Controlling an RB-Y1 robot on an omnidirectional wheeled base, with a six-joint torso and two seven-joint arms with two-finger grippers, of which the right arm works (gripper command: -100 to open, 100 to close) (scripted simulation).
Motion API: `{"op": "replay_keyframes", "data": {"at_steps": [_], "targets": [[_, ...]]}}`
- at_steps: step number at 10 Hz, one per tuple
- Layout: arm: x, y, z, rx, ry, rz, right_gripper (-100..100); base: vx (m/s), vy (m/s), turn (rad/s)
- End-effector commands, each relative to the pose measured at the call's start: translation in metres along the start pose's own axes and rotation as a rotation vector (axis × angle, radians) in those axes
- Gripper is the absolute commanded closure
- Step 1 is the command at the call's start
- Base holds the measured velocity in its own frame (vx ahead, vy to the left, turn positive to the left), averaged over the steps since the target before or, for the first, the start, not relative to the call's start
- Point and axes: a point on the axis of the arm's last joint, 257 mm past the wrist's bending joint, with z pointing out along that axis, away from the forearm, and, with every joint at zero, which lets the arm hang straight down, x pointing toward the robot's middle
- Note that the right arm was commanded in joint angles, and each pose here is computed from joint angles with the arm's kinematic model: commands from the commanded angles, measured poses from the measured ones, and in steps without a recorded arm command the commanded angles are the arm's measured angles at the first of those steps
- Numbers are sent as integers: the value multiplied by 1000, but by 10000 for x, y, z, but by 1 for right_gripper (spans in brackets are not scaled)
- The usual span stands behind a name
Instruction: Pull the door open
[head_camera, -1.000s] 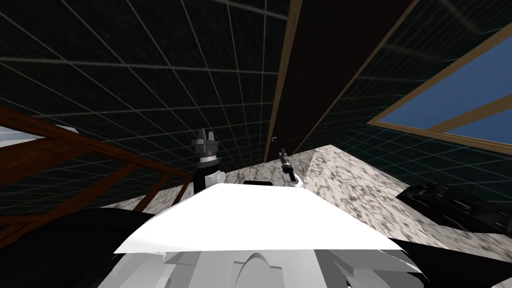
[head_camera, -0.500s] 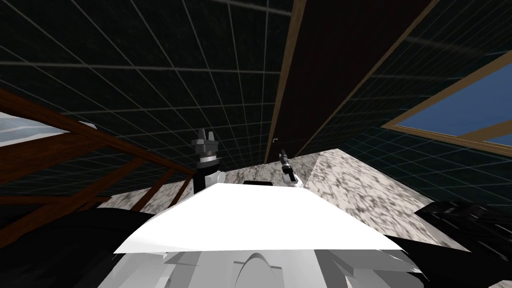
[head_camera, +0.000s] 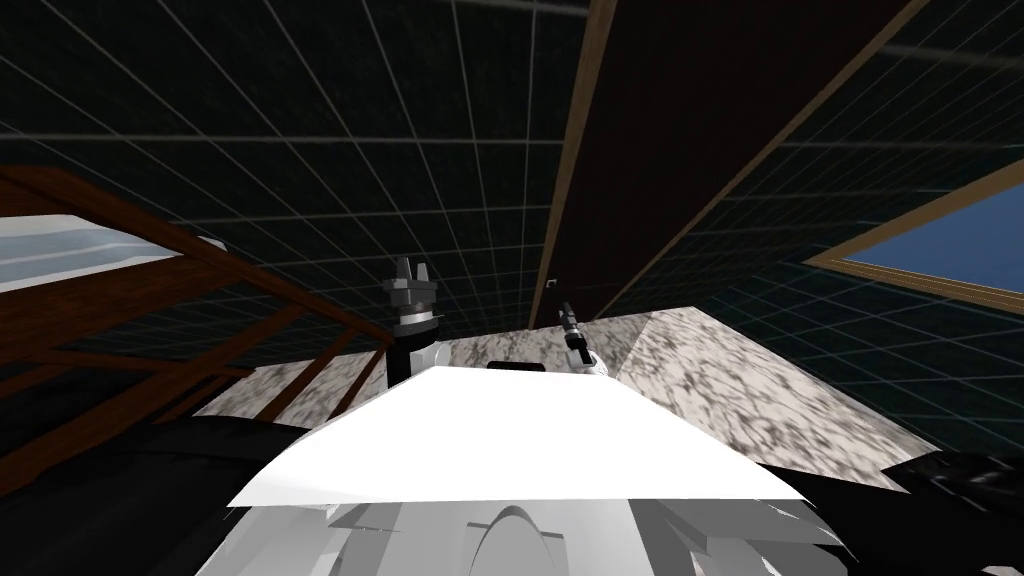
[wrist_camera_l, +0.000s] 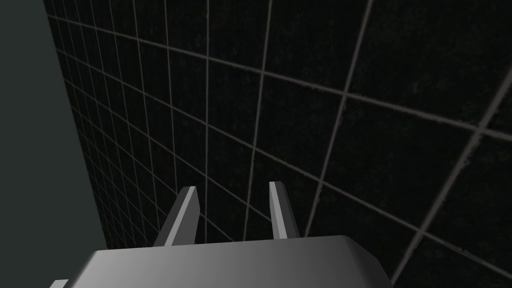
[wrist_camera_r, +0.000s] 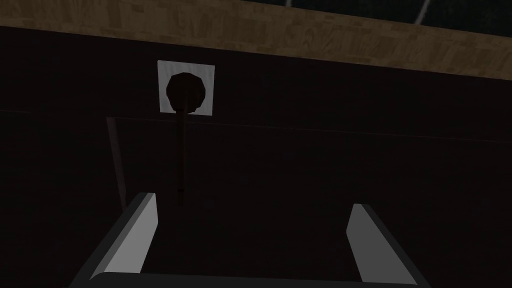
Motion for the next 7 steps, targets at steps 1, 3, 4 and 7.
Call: {"op": "replay_keyframes", "data": {"at_steps": [1,3,4,7], "targets": [[-22,-76,-18,16,-3,7,-100,35,-110,132],[-60,-160,-38,33,-7,13,-100,16,-96,137],[-79,-201,-49,41,-9,16,-100,27,-90,106],[-148,-336,-90,71,-17,27,-100,35,-106,148]]}}
